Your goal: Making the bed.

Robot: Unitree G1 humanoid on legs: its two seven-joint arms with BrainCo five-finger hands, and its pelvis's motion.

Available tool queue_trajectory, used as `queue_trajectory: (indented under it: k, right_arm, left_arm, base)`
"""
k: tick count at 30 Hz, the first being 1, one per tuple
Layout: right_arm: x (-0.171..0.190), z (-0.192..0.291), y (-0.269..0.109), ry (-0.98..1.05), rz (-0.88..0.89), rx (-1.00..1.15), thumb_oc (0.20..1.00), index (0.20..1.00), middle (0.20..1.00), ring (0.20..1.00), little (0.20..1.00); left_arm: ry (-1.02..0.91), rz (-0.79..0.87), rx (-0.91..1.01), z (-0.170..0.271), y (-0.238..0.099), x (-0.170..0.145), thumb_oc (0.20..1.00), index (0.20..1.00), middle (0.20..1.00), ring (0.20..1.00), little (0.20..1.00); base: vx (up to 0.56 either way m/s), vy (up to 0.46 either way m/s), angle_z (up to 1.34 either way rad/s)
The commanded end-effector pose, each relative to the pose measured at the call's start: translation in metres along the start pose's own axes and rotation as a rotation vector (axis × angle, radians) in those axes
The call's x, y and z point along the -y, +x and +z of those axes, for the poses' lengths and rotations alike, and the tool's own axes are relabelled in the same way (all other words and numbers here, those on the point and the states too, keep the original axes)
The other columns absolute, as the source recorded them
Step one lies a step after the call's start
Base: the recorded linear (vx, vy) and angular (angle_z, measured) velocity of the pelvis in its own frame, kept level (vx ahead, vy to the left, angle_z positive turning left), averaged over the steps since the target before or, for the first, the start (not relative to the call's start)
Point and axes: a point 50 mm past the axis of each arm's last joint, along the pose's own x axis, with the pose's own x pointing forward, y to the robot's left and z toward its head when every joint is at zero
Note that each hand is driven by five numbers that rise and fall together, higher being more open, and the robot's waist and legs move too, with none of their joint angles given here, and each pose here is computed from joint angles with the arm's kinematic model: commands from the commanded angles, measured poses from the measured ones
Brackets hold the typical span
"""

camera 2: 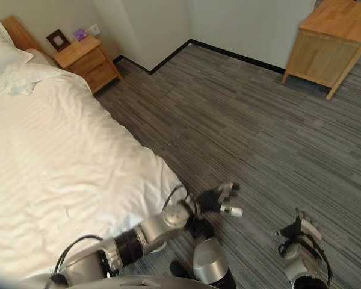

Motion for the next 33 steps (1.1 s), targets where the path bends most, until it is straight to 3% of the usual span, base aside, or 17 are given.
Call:
queue_trajectory:
  k: [1,2,4,5,6,8,9,11,12,15,16,18,22,27,29,30,33]
  right_arm:
    - [0.024,0.009,0.011,-0.011,-0.155,0.057,1.000,1.000,1.000,1.000,1.000]
    - [0.033,0.035,0.018,0.072,-0.201,0.124,1.000,1.000,1.000,1.000,1.000]
    - [0.040,0.055,0.024,0.116,-0.219,0.172,1.000,1.000,1.000,1.000,1.000]
    - [0.066,0.086,0.026,0.345,-0.142,0.340,1.000,1.000,1.000,1.000,1.000]
    - [0.067,0.085,0.025,0.344,-0.140,0.339,0.956,0.956,0.956,0.956,0.956]
    - [0.081,0.100,0.012,0.396,-0.168,0.476,0.200,0.200,0.200,0.200,0.200]
    - [0.088,0.088,0.004,0.362,-0.130,0.518,0.200,0.200,0.200,0.200,0.200]
    - [0.084,0.095,0.008,0.356,-0.122,0.532,0.200,0.200,0.200,0.200,0.200]
    - [0.075,0.128,0.004,0.477,-0.025,0.590,0.200,0.200,0.200,0.200,0.200]
    - [0.069,0.157,-0.003,0.637,0.067,0.635,0.200,0.200,0.200,0.200,0.200]
    - [0.069,0.158,-0.003,0.638,0.067,0.636,0.200,0.200,0.200,0.200,0.200]
    - [0.055,0.185,-0.009,0.976,0.243,0.602,0.200,0.200,0.200,0.200,0.200]
    - [0.048,0.232,-0.017,1.436,0.458,0.554,0.200,0.200,0.200,0.200,0.200]
    - [0.076,0.269,-0.029,1.766,0.545,0.660,0.200,0.200,0.200,0.200,0.200]
    - [0.083,0.275,-0.031,1.841,0.551,0.688,0.200,0.200,0.200,0.200,0.200]
    - [0.101,0.284,-0.034,2.015,0.557,0.735,0.200,0.200,0.200,0.200,0.200]
    - [0.107,0.285,-0.030,2.211,0.503,0.677,0.200,0.200,0.200,0.200,0.200]
  left_arm:
    - [0.002,0.158,0.157,0.028,0.005,-0.024,1.000,1.000,1.000,1.000,1.000]
    - [0.130,0.307,0.287,0.062,-0.007,-0.061,1.000,1.000,1.000,1.000,1.000]
    - [0.198,0.393,0.339,0.076,-0.017,-0.081,1.000,1.000,1.000,1.000,1.000]
    - [0.378,0.642,0.363,0.093,-0.066,-0.142,1.000,1.000,1.000,1.000,1.000]
    - [0.377,0.641,0.362,0.092,-0.066,-0.142,1.000,1.000,1.000,1.000,1.000]
    - [0.476,0.768,0.327,0.087,-0.109,-0.171,1.000,1.000,1.000,1.000,1.000]
    - [0.517,0.834,0.263,0.074,-0.140,-0.184,1.000,1.000,1.000,1.000,1.000]
    - [0.511,0.833,0.220,0.064,-0.145,-0.186,1.000,1.000,1.000,1.000,1.000]
    - [0.515,0.959,0.106,0.044,-0.182,-0.203,1.000,1.000,1.000,1.000,1.000]
    - [0.412,1.119,-0.071,-0.002,-0.235,-0.210,1.000,1.000,1.000,1.000,1.000]
    - [0.413,1.120,-0.071,-0.001,-0.236,-0.210,1.000,1.000,1.000,1.000,1.000]
    - [0.342,1.230,-0.197,-0.029,-0.277,-0.210,1.000,1.000,1.000,1.000,1.000]
    - [0.243,1.376,-0.347,-0.061,-0.330,-0.204,1.000,1.000,1.000,1.000,1.000]
    - [0.116,1.500,-0.352,-0.078,-0.360,-0.193,1.000,1.000,1.000,1.000,1.000]
    - [0.090,1.515,-0.344,-0.081,-0.363,-0.191,1.000,1.000,1.000,1.000,1.000]
    - [0.045,1.546,-0.308,-0.083,-0.364,-0.192,1.000,1.000,1.000,1.000,1.000]
    - [-0.040,1.565,-0.266,-0.090,-0.359,-0.191,1.000,1.000,1.000,1.000,1.000]
  base:
    - [-0.05,-0.099,0.09]
    - [-0.03,-0.090,0.20]
    - [-0.02,-0.101,0.30]
    - [-0.01,-0.088,0.24]
    - [0.00,-0.081,0.19]
    - [0.00,-0.031,0.74]
    - [0.03,-0.034,0.74]
    - [0.04,-0.025,0.55]
    - [0.04,-0.040,0.75]
    - [0.03,-0.039,0.25]
    - [0.00,-0.030,0.21]
    - [-0.01,-0.024,0.54]
    - [-0.02,-0.020,0.63]
    - [-0.04,-0.014,0.34]
    - [-0.09,-0.033,0.28]
    - [-0.12,-0.049,0.30]
    - [-0.11,-0.043,0.31]
